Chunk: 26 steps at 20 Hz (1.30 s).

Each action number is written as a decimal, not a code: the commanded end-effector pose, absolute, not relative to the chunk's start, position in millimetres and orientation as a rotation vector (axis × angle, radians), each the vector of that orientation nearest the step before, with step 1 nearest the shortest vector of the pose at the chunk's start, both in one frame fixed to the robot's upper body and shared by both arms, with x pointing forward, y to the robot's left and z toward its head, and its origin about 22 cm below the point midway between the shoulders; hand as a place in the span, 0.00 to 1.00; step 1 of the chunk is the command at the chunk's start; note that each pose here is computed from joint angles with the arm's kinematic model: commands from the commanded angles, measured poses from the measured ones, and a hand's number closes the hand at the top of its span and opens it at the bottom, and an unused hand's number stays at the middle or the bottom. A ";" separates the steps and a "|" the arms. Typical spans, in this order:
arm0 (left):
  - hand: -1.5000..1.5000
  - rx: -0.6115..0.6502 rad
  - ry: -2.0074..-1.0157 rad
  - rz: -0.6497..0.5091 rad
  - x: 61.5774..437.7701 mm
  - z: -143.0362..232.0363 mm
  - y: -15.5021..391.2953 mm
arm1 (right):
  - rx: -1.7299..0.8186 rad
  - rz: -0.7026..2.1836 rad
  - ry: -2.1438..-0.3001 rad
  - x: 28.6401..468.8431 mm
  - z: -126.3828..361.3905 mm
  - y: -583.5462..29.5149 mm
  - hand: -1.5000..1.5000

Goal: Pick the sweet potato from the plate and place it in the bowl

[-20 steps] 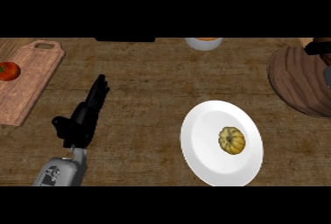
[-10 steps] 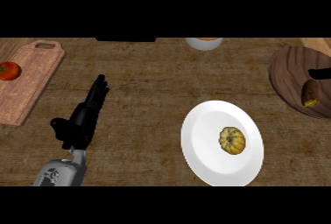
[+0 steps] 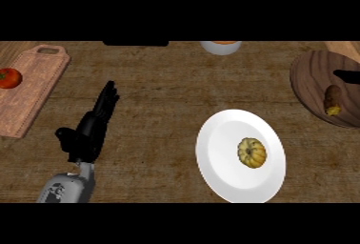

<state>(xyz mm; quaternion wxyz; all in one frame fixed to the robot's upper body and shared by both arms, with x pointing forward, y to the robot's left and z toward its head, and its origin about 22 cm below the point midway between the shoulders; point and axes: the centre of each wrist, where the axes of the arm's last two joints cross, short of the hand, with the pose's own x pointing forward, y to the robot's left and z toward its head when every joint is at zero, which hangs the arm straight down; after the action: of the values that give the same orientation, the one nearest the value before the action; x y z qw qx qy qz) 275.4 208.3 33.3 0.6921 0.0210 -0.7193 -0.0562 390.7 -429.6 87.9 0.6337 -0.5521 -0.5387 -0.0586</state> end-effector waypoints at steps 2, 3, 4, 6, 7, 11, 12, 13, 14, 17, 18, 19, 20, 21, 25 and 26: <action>0.50 0.035 -1.587 -0.123 279.0 48.8 210.5 | -1.303 -0.249 -1.336 394.8 106.8 -430.5 0.00; 0.50 0.054 -1.598 -0.112 267.1 34.2 199.8 | -1.291 -0.317 -1.370 389.0 102.9 -437.1 0.00; 0.50 0.066 -1.598 -0.121 272.8 31.4 228.8 | -1.272 -0.326 -1.365 388.4 99.2 -435.7 0.00; 0.50 0.068 -1.592 -0.105 285.1 32.1 213.4 | -1.217 -0.370 -1.374 390.2 101.8 -429.0 0.00; 0.50 0.074 -1.600 -0.102 266.8 24.2 217.7 | -1.179 -0.404 -1.379 390.3 104.3 -430.3 0.00; 0.50 0.089 -1.595 -0.098 271.4 33.9 221.9 | -1.115 -0.453 -1.425 357.9 91.9 -456.9 0.00; 0.50 0.065 -1.607 -0.095 282.6 44.7 197.7 | -1.094 -0.466 -1.447 358.4 100.5 -459.1 0.00; 0.50 0.074 -1.580 -0.090 271.6 19.5 208.6 | -1.088 -0.481 -1.445 354.0 104.4 -459.5 0.00; 0.50 0.064 -1.598 -0.097 267.2 34.7 220.8 | -1.071 -0.463 -1.437 337.9 92.0 -466.6 0.00; 0.50 0.077 -1.596 -0.097 265.9 34.1 215.1 | -1.007 -0.442 -1.484 324.0 95.6 -462.9 0.00; 0.50 0.087 -1.583 -0.082 264.1 18.0 215.5 | -0.994 -0.456 -1.499 315.6 73.7 -450.4 0.00; 0.50 0.075 -1.578 -0.103 271.4 25.8 221.3 | -0.974 -0.441 -1.497 306.9 74.5 -454.5 0.00; 0.50 0.069 -1.588 -0.102 251.4 29.2 223.1 | -0.970 -0.440 -1.504 302.5 83.4 -456.6 0.00; 0.50 0.076 -1.588 -0.090 256.9 15.5 219.3 | -0.971 -0.430 -1.493 300.3 85.9 -442.2 0.00; 0.50 0.093 -1.605 -0.107 283.3 14.1 210.3 | -0.955 -0.403 -1.507 271.9 71.3 -445.3 0.00; 0.50 0.083 -1.581 -0.102 269.0 33.2 221.7 | -0.961 -0.411 -1.495 262.3 64.7 -444.7 0.00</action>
<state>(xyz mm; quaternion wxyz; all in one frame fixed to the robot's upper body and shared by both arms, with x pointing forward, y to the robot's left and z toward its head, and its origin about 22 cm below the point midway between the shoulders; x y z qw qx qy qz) 271.7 219.6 27.6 0.6987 0.0360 -0.7130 -0.0465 288.1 -448.7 74.4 0.6079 -0.4226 -0.6474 -0.1809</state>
